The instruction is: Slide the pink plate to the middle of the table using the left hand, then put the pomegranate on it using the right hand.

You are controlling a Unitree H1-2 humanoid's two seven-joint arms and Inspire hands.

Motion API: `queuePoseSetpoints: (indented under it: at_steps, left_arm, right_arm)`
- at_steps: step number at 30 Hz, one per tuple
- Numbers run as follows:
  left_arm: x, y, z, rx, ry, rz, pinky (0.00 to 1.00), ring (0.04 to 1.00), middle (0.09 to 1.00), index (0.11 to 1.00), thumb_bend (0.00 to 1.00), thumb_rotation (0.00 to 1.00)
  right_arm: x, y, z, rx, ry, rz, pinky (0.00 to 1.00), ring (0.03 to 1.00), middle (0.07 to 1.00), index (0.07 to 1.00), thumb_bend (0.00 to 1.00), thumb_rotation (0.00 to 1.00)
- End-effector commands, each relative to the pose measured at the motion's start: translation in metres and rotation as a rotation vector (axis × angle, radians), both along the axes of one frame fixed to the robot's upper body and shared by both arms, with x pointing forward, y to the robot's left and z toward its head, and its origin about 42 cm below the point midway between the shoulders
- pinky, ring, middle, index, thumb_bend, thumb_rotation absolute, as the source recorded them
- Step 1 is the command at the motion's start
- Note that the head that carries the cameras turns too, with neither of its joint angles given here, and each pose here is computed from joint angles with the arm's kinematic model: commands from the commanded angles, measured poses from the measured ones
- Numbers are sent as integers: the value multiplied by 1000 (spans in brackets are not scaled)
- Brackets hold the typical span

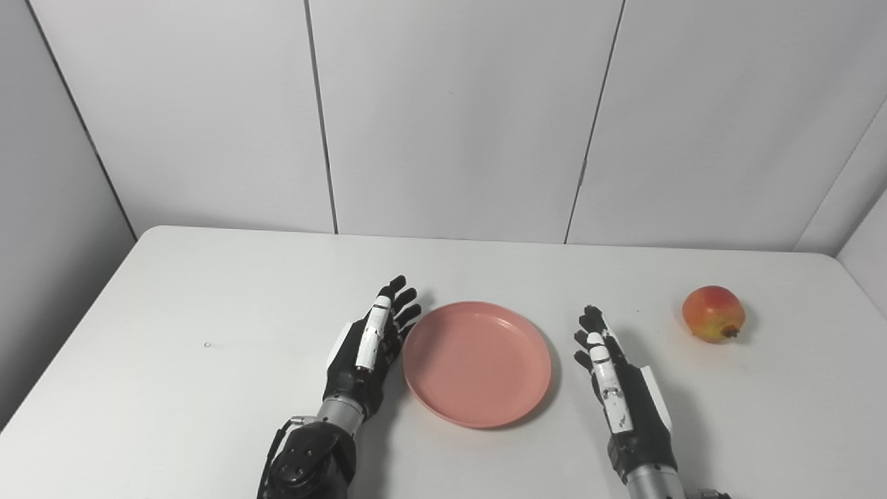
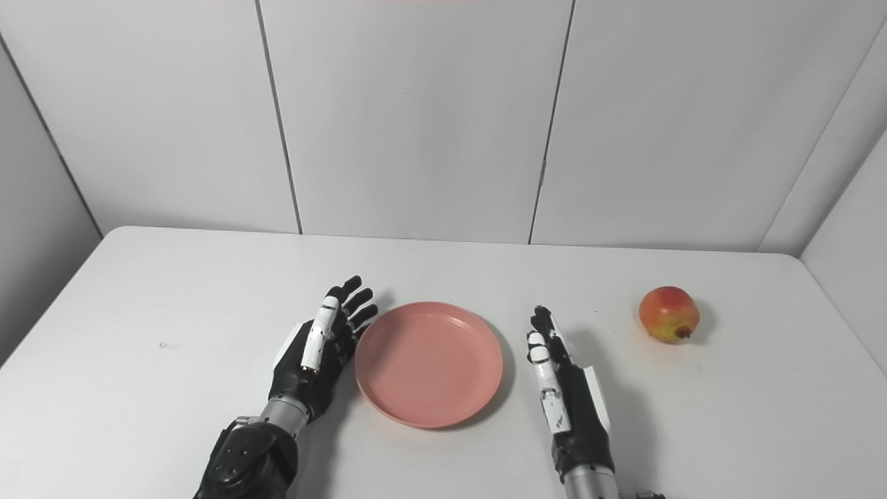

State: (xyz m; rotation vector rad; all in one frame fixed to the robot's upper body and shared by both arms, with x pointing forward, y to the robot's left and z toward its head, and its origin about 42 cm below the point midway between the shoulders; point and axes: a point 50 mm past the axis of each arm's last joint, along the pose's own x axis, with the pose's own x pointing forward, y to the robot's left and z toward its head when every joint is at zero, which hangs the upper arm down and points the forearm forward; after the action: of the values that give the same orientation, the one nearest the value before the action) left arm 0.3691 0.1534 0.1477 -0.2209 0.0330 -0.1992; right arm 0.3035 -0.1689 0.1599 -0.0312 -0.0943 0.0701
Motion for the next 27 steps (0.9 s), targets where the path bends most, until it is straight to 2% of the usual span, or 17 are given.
queuePoseSetpoints:
  at_steps: [1,14,18,27]
  left_arm:
    - [1,1,7,-5,-55,1,914,919,941,932,427,1000]
    - [-3,21,5,71,-160,45,946,932,951,936,446,1000]
    - [-5,28,3,95,-188,72,941,929,944,929,457,1000]
    - [-8,37,-2,113,-215,90,928,926,950,930,474,1000]
  right_arm:
    - [6,1,27,-15,-97,-3,925,938,952,952,286,1000]
    - [10,-10,54,-42,-168,-65,927,936,948,937,309,1000]
    - [12,-19,68,-93,-213,-89,881,919,936,928,301,1000]
    - [16,-44,93,-165,-259,-167,883,910,928,922,337,1000]
